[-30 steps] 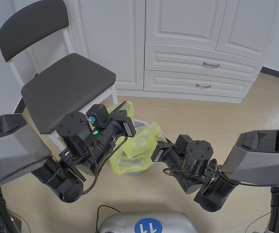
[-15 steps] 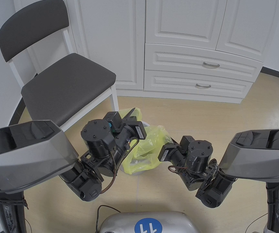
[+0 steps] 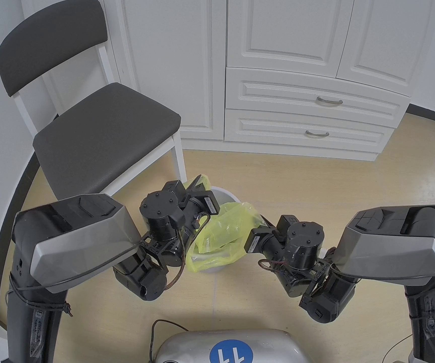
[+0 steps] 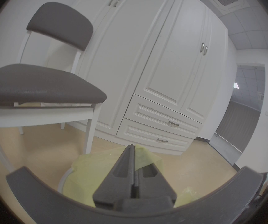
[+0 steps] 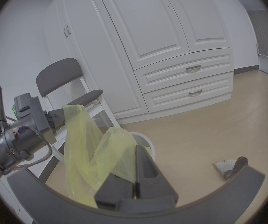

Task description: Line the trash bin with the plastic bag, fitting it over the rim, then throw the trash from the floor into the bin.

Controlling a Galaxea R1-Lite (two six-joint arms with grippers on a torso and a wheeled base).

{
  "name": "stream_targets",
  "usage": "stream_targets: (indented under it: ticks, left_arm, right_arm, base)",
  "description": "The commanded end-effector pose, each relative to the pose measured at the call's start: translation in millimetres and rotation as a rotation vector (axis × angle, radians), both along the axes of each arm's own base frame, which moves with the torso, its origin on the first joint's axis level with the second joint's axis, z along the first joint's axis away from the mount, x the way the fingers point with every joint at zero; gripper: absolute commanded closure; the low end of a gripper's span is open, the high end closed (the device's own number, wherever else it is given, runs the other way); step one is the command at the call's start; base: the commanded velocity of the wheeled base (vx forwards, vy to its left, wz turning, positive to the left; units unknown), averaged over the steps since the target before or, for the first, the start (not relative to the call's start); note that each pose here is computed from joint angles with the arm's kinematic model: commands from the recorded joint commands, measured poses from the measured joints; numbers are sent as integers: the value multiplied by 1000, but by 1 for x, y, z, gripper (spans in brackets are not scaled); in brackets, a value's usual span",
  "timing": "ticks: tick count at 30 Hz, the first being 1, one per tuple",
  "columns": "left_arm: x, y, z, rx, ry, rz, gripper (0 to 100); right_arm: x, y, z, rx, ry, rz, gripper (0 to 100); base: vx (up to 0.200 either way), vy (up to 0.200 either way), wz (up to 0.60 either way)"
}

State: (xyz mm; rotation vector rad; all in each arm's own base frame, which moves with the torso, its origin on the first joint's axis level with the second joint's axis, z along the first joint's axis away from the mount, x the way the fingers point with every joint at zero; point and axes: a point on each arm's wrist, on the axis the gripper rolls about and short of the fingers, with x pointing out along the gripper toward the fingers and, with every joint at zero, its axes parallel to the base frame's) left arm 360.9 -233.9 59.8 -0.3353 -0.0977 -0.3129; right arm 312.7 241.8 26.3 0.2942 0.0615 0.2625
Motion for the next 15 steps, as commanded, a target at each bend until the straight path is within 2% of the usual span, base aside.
stream_targets:
  ticks: [1,15]
  left_arm:
    - [13,6,-15,-16,19,24,100]
    - [37,19,-34,-32,24,77,100]
  right_arm:
    - [2,2,-5,8,-6,-1,100]
    - [4,2,-8,5,-2,-6,100]
  base:
    - [0,0,0]
    - [0,0,0]
